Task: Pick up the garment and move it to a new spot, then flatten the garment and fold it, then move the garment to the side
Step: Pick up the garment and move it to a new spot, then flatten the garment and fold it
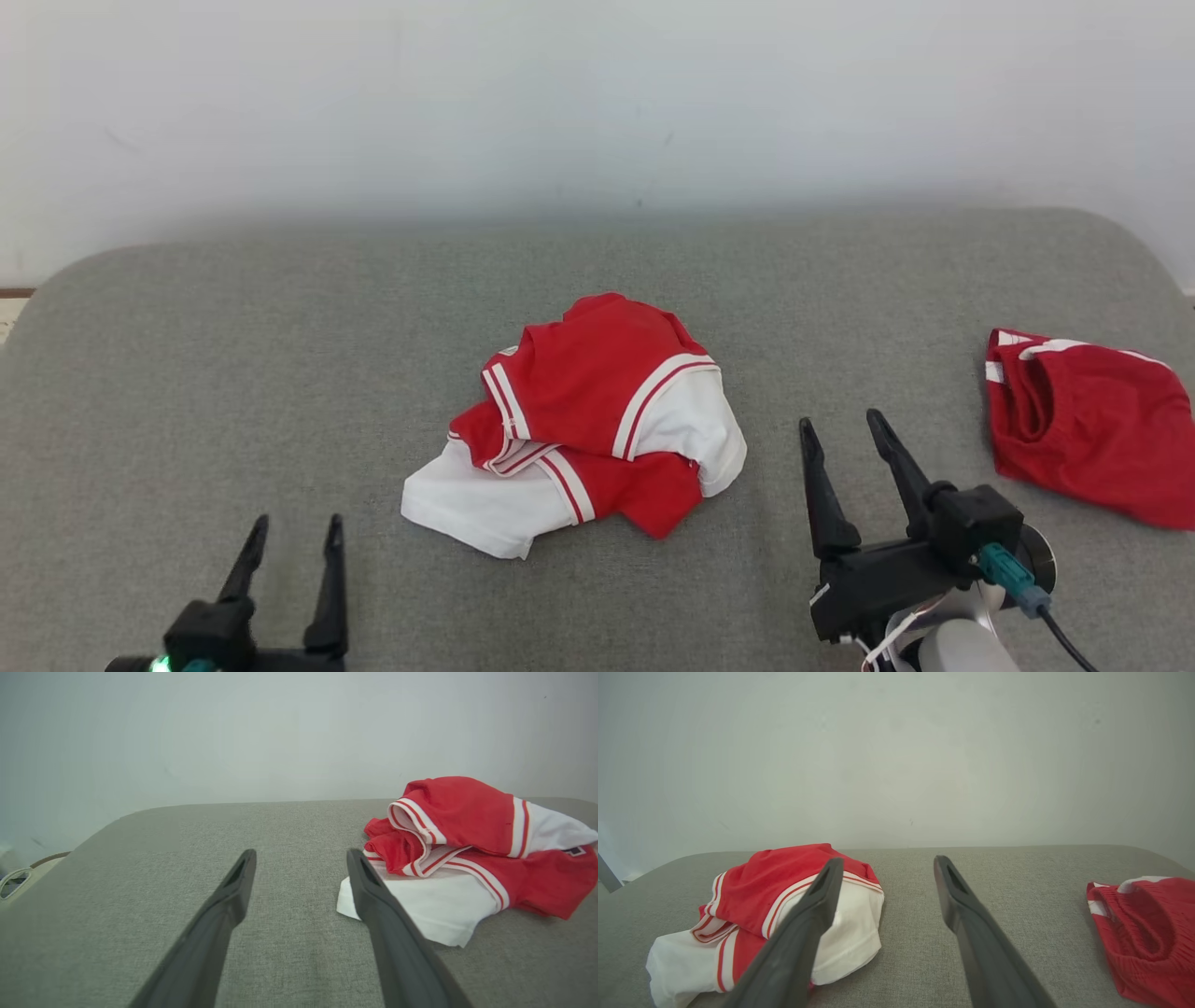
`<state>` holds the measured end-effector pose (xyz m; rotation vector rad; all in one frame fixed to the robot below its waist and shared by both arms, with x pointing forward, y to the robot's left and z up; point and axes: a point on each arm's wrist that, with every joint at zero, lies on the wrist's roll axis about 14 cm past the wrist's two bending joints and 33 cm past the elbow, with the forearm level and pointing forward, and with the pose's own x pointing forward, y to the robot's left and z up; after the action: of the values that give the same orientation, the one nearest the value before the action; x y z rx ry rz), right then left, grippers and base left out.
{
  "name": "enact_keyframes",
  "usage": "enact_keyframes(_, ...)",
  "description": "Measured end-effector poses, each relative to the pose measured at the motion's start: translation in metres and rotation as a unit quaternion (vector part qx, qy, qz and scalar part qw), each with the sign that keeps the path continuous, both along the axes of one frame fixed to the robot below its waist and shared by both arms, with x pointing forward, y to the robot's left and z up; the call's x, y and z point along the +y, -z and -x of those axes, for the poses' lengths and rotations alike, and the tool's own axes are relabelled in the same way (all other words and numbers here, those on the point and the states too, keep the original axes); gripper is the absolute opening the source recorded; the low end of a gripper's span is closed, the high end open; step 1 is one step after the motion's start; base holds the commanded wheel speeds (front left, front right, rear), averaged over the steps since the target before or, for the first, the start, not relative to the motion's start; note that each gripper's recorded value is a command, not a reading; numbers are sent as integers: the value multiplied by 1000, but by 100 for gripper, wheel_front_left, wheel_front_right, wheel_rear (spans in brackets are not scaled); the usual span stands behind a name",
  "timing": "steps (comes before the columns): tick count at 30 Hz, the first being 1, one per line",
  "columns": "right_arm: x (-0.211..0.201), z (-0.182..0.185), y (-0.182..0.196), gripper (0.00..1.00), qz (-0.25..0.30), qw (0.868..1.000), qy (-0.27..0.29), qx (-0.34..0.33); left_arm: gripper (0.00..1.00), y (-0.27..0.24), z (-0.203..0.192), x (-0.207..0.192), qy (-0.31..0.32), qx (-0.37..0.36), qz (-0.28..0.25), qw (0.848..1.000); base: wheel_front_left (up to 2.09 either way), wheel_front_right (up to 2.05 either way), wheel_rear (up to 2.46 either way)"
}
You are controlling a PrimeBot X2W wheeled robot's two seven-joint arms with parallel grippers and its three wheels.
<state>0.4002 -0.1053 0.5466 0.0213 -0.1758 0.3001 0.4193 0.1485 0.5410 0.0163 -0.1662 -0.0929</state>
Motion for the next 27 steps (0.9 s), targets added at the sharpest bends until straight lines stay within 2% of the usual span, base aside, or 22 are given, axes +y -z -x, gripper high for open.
enact_keyframes(11,2,9,11,100,1,1000,-3,16,100,24,43,68,-126,27,14,992,0,0,0)
enact_keyframes(17,11,10,21,100,10,999,-15,26,100,25,53,73,-136,27,19,990,0,0,0)
enact_keyframes(22,40,3,16,100,26,998,-58,17,100,25,55,78,-140,26,28,989,0,0,0)
enact_keyframes(27,74,-7,21,100,64,992,-109,17,100,27,59,81,-140,29,32,989,0,0,0)
